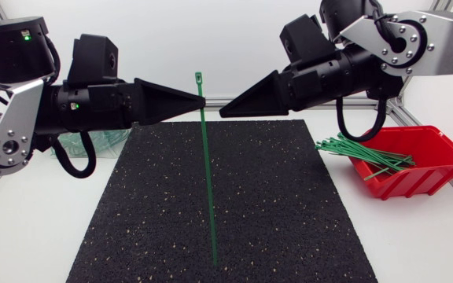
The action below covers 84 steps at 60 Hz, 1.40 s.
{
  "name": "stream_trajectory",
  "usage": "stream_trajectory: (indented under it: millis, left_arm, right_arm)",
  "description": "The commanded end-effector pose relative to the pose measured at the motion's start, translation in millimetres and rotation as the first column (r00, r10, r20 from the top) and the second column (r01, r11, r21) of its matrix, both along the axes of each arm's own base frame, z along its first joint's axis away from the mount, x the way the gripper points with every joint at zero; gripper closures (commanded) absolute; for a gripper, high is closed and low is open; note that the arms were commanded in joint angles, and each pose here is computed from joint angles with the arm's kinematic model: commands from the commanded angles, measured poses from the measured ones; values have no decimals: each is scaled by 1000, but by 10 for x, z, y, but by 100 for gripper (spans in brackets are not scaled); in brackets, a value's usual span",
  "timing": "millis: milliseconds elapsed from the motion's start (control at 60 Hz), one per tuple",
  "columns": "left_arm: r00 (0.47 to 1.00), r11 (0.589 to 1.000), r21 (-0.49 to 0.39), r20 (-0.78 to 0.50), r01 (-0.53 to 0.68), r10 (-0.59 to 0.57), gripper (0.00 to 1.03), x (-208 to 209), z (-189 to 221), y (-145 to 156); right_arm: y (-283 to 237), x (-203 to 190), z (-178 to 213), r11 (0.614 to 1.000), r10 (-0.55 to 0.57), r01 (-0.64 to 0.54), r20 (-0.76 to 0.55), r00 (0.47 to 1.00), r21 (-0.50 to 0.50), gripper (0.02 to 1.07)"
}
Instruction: Take a green cable tie from the red box, thread the tail through the head to close it, then place it in the transparent bin on the left.
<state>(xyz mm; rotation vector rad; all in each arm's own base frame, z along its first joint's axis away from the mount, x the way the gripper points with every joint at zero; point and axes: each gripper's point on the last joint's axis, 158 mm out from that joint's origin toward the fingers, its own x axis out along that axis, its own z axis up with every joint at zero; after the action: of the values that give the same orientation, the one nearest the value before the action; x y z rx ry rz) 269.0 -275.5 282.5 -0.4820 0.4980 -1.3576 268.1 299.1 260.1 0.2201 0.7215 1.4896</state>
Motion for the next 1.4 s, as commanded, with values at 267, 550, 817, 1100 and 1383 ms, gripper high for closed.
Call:
stream_trajectory:
  millis: [267, 550, 817, 1100, 1383]
  left_arm:
    - [1000, 1000, -18, -29, 8, -8, 100, 3, 15, -4]
    - [999, 1000, -17, -33, 8, -8, 100, 16, -4, -13]
    - [999, 1000, -18, -39, 13, -14, 100, 10, -15, -34]
    - [999, 999, -28, -40, 16, -17, 69, -14, 30, -36]
    - [1000, 999, -43, -30, 3, -4, 67, -1, 115, 4]
  right_arm:
    - [214, -282, -10, 996, 92, -93, 45, 995, 11, 80]
    - [229, -278, -5, 995, 94, -95, 55, 994, 15, 101]
    - [236, -349, 31, 994, 109, -111, 60, 992, 23, 101]
    - [234, -375, 9, 993, 112, -113, 54, 992, 20, 101]
    - [239, -387, -40, 993, 114, -115, 42, 993, 15, 101]
